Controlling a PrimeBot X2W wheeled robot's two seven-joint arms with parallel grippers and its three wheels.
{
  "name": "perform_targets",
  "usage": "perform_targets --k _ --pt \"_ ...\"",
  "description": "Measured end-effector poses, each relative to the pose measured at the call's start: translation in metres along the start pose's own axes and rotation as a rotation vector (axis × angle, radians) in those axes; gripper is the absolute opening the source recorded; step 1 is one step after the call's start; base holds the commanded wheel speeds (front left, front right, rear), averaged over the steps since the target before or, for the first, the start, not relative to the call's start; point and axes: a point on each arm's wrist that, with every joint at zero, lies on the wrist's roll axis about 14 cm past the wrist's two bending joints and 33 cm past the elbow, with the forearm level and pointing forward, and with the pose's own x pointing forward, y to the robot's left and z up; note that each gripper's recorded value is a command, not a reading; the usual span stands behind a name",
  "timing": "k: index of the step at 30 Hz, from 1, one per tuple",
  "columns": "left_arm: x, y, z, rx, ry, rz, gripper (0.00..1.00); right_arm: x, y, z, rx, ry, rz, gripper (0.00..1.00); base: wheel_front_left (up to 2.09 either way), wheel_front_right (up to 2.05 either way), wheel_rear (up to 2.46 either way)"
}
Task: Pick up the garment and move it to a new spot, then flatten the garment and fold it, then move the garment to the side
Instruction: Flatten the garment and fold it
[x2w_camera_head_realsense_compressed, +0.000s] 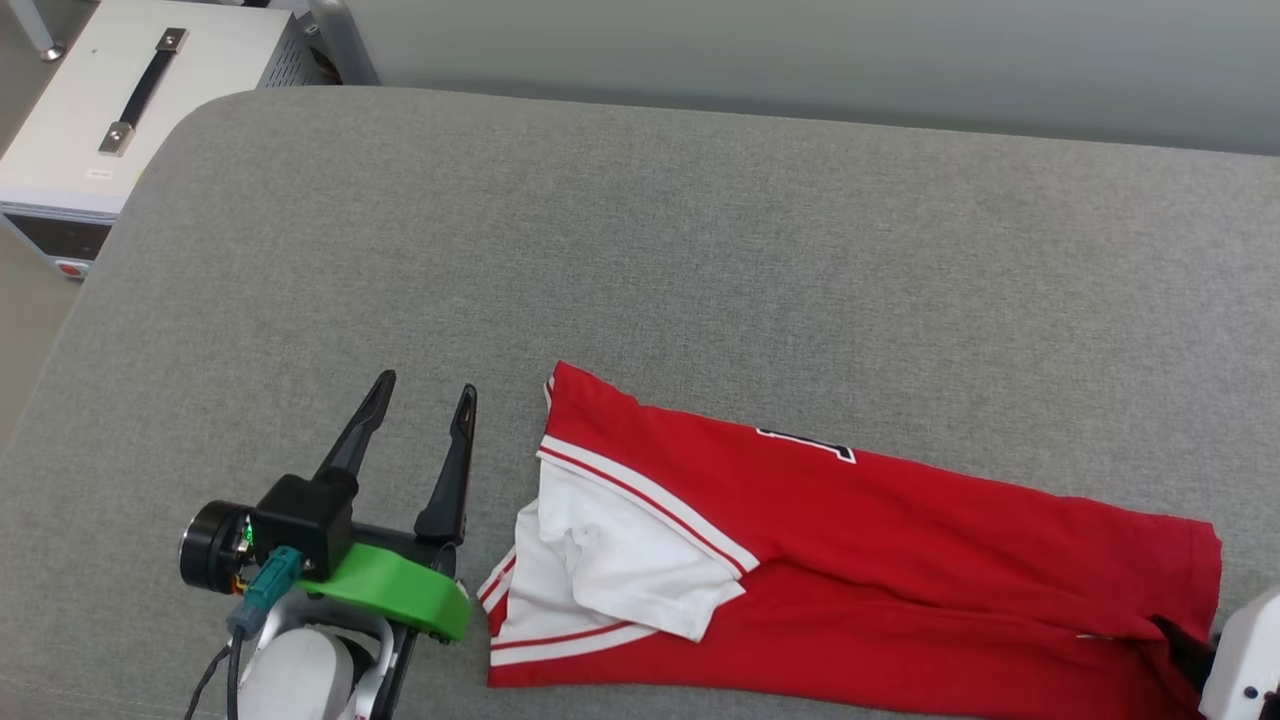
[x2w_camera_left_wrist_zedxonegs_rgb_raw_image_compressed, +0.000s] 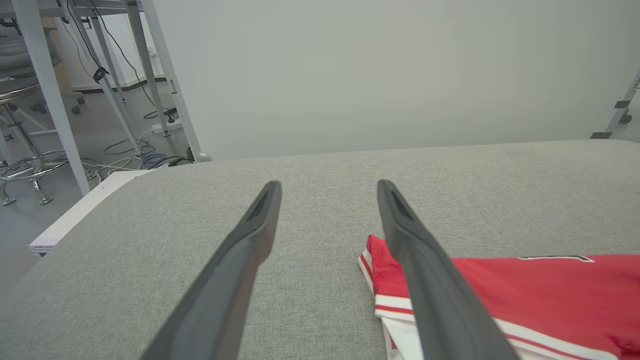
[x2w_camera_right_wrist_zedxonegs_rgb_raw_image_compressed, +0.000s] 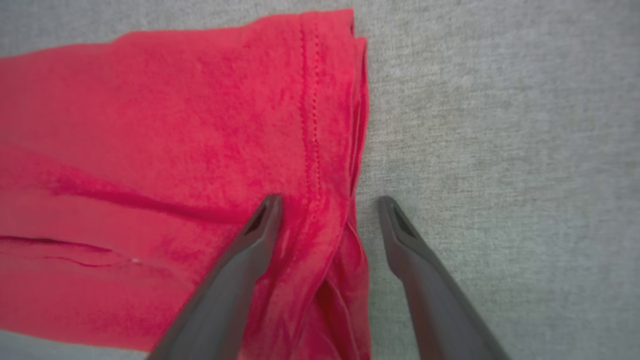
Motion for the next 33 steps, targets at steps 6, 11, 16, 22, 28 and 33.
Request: perform_targets --k 6,11,16,22,28,33 --pt "0.0 0.0 -0.002 0.003 0.002 -0.002 1.0 0.007 0.013 -0.002 0.005 0.0 0.039 1.0 0.0 0.0 0.0" --pt "-0.002 0.002 -0.002 0.007 0.003 0.0 1.0 0.009 0.02 -0.001 -0.023 -0.011 0.052 1.0 0.0 0.0 0.0" --pt "-0.003 0.004 0.0 0.005 -0.005 0.009 1.0 0.01 0.029 -0.001 -0.018 -0.022 0.083 0.72 0.0 0.0 0.0" --pt "-0.005 0.003 0.002 0.009 -0.009 0.004 1.0 0.011 0.042 -0.002 -0.008 -0.039 0.129 0.0 0.0 0.0 0.0" --pt "-0.008 0.002 -0.002 0.009 0.003 0.003 1.0 0.01 0.037 0.001 -0.018 -0.083 0.116 0.0 0.0 0.0 0.0" --pt "-0.007 0.001 -0.002 0.006 0.003 0.002 1.0 0.006 0.023 0.008 -0.037 -0.125 0.09 0.0 0.0 0.0 0.0"
